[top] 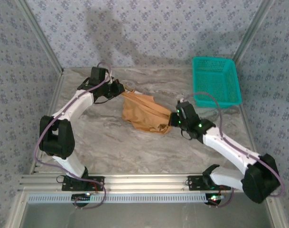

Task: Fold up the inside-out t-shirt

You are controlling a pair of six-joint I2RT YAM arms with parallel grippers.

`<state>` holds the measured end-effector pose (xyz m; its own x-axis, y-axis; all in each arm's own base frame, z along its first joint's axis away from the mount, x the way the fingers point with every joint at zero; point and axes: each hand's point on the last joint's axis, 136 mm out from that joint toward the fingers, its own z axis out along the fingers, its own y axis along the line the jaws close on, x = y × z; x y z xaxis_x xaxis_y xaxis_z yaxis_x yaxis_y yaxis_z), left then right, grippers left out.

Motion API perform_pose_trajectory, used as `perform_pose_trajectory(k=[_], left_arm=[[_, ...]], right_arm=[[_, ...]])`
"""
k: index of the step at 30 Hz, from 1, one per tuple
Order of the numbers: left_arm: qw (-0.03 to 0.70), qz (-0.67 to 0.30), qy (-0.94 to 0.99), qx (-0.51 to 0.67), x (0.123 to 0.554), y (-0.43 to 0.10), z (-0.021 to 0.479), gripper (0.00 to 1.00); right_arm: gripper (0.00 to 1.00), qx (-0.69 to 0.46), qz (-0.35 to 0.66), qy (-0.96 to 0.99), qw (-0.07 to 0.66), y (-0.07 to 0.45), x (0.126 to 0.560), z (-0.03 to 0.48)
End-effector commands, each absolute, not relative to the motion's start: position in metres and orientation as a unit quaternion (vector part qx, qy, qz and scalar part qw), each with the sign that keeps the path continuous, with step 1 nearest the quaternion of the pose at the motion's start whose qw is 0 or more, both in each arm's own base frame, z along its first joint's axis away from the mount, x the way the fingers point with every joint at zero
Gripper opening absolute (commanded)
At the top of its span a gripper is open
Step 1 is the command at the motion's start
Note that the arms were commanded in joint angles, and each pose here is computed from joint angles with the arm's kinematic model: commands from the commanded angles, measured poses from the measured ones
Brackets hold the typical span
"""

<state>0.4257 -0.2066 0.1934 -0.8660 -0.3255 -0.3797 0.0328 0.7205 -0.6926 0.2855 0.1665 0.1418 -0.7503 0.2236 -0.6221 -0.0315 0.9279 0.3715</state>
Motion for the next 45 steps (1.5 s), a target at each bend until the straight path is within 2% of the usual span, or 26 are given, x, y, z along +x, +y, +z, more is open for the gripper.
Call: perform_pose_trajectory(k=[1, 5, 11, 14, 16, 18, 20, 25, 27, 29, 31, 33, 36, 37, 39, 41, 43, 45], left_arm=[[0.24, -0.372, 0.893, -0.077, 0.415, -0.214, 0.184, 0.0], [0.226, -0.373, 0.898, -0.064, 0.402, -0.23, 0.169, 0.0], [0.214, -0.359, 0.908, -0.021, 0.376, -0.252, 0.16, 0.0], [0.215, -0.345, 0.914, -0.014, 0.365, -0.249, 0.157, 0.0], [0.219, -0.339, 0.915, -0.013, 0.358, -0.246, 0.158, 0.0], [0.219, -0.337, 0.916, -0.01, 0.349, -0.244, 0.154, 0.0], [0.219, -0.335, 0.916, -0.009, 0.34, -0.242, 0.151, 0.0], [0.211, -0.316, 0.925, -0.016, 0.327, -0.232, 0.13, 0.0], [0.207, -0.307, 0.929, -0.019, 0.325, -0.229, 0.122, 0.0], [0.203, -0.304, 0.931, -0.018, 0.325, -0.229, 0.119, 0.0], [0.203, -0.3, 0.932, -0.016, 0.325, -0.228, 0.118, 0.0], [0.205, -0.291, 0.934, -0.012, 0.324, -0.225, 0.12, 0.0], [0.213, -0.273, 0.938, -0.009, 0.322, -0.217, 0.124, 0.0], [0.216, -0.265, 0.94, -0.01, 0.321, -0.214, 0.125, 0.03], [0.222, -0.25, 0.942, -0.01, 0.318, -0.208, 0.127, 0.16], [0.23, -0.231, 0.945, -0.006, 0.312, -0.203, 0.13, 0.35], [0.238, -0.22, 0.946, 0.004, 0.305, -0.204, 0.134, 0.44], [0.243, -0.214, 0.946, 0.019, 0.296, -0.208, 0.137, 0.46]], right_arm=[[0.0, 0.118, 0.148, 0.938, 0.291, 0.139, 0.252, 0.084], [0.0, 0.115, 0.143, 0.944, 0.275, 0.139, 0.247, 0.072], [0.0, 0.047, 0.155, 0.935, 0.316, 0.16, 0.268, 0.121], [0.12, 0.033, 0.163, 0.931, 0.326, 0.167, 0.274, 0.142], [0.13, 0.033, 0.162, 0.927, 0.336, 0.167, 0.274, 0.148], [0.1, 0.028, 0.167, 0.925, 0.339, 0.168, 0.27, 0.145], [0.0, 0.012, 0.185, 0.925, 0.331, 0.176, 0.259, 0.133], [0.0, -0.1, 0.267, 0.915, 0.287, 0.235, 0.202, 0.095], [0.1, -0.128, 0.243, 0.925, 0.263, 0.243, 0.186, 0.078], [0.39, -0.129, 0.208, 0.932, 0.268, 0.237, 0.185, 0.074], [0.54, -0.117, 0.2, 0.929, 0.288, 0.231, 0.192, 0.082], [0.6, -0.097, 0.196, 0.927, 0.304, 0.223, 0.202, 0.095], [0.6, -0.042, 0.187, 0.929, 0.318, 0.205, 0.23, 0.11], [0.59, -0.021, 0.19, 0.929, 0.316, 0.2, 0.243, 0.113], [0.55, 0.008, 0.198, 0.932, 0.302, 0.196, 0.267, 0.114], [0.54, 0.014, 0.204, 0.938, 0.279, 0.201, 0.287, 0.112], [0.54, 0.004, 0.203, 0.942, 0.267, 0.209, 0.306, 0.112], [0.54, -0.002, 0.204, 0.946, 0.252, 0.217, 0.322, 0.108]])
